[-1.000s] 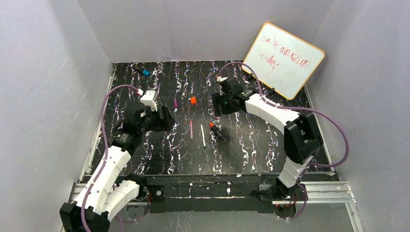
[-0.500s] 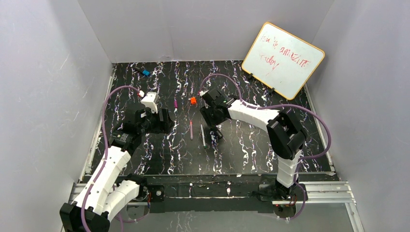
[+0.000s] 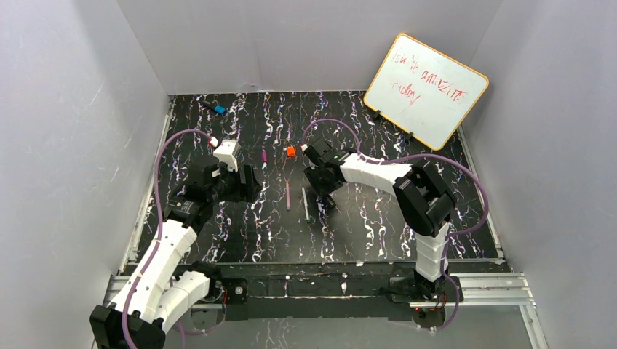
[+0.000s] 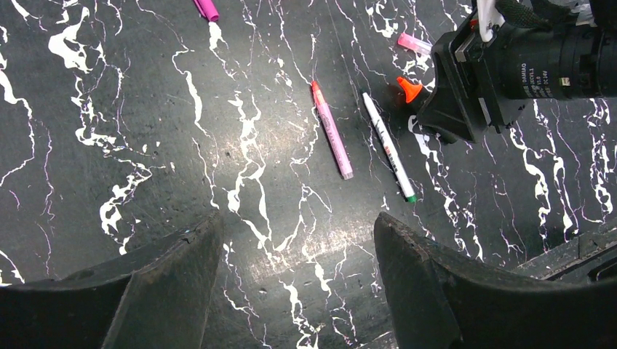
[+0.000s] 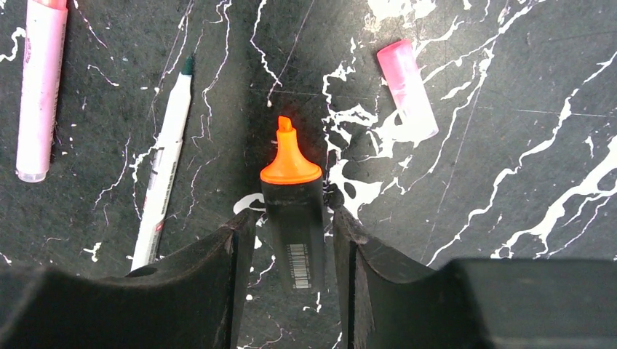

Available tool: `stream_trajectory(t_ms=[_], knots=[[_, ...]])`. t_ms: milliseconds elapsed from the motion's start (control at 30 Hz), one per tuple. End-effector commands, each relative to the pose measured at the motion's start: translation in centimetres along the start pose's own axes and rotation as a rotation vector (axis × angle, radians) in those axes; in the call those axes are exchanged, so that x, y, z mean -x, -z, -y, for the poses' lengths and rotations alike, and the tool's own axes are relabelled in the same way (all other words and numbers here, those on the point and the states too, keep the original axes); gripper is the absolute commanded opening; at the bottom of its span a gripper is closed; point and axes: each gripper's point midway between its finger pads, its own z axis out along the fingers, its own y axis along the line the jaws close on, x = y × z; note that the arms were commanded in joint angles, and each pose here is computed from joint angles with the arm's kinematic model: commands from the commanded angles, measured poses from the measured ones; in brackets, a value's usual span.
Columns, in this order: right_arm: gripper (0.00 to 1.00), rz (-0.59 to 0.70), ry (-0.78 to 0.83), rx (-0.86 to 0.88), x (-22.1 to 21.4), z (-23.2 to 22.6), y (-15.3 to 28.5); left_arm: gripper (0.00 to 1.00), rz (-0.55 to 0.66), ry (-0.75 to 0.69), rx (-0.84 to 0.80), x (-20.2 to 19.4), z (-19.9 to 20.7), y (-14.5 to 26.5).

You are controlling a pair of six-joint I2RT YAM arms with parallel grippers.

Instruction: Insert the pens into the pen caps

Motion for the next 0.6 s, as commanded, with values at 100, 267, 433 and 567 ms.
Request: stream_trajectory(t_ms=[100,267,433,567], knots=[[0.51,0.023,0.008,0.026,0.6,-0.6,-1.0,0.73,0.009,-0.011,0.011,1.0,-0.1,0.6],[0.51,0.029,0.007,0.036,1.0,-0.9,-1.5,0.73,0.008,-0.013,0.012,1.2,-0.1,0.6],[0.49,0.019,0.006,0.041,0.9,-1.0,-1.8,0.73,0.007,-0.015,0.018,1.3,-0.1,0.6],[0.46,0.009,0.01,0.032,0.1,-0.7,-2.1,0.73,0.011,-0.018,0.02,1.5,-0.1,0.7]])
